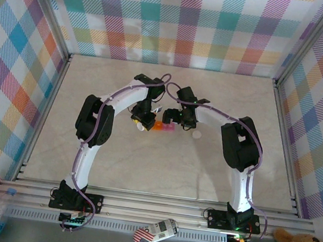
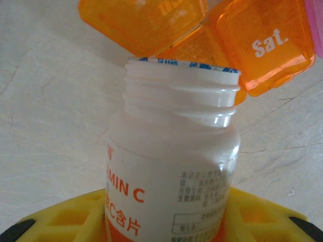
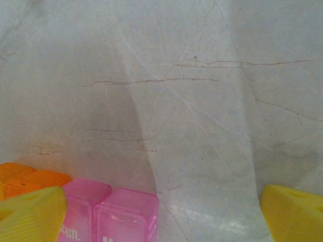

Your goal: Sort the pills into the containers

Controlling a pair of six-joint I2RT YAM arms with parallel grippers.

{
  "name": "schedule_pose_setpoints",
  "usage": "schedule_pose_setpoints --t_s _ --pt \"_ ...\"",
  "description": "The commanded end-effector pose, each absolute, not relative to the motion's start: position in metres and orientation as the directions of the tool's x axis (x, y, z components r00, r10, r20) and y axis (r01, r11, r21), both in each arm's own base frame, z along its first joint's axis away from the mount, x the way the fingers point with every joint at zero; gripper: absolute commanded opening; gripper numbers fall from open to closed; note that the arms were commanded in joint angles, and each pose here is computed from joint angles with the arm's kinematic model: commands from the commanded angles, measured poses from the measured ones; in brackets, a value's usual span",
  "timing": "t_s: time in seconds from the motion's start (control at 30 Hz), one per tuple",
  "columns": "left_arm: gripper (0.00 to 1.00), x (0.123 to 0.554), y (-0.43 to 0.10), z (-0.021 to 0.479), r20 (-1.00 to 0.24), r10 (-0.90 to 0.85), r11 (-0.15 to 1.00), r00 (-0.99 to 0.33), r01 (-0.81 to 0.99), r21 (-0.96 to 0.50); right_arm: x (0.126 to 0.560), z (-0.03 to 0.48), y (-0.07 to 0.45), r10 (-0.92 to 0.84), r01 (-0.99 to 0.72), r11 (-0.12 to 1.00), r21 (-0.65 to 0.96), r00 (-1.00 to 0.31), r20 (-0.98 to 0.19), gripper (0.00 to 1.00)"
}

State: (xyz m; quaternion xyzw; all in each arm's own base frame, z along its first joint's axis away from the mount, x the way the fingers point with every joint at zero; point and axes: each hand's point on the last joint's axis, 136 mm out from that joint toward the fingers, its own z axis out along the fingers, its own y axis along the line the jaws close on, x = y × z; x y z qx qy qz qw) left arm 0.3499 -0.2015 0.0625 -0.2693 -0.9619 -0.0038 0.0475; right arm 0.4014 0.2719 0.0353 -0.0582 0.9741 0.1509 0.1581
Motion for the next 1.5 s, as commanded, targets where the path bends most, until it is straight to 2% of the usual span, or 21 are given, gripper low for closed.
schedule_pose_setpoints --t_s 0.0,0.63,1.47 --pt "0.00 0.345 -0.199 0.068 0.125 0.538 0.840 -0.833 0.542 -0.006 0.408 0.030 0.278 -0.068 -0.167 0.941 0.294 -0.945 -0.320 0.98" --pt "0.00 0.338 -0.202 0.076 0.205 0.549 0.825 -0.810 0.564 0.021 0.408 0.027 0.280 -0.062 -0.164 0.935 0.314 -0.949 -0.309 0.98" --pt "0.00 0.341 -0.201 0.068 0.240 0.543 0.824 -0.805 0.566 0.033 0.408 0.027 0.281 -0.053 -0.156 0.932 0.328 -0.952 -0.303 0.98"
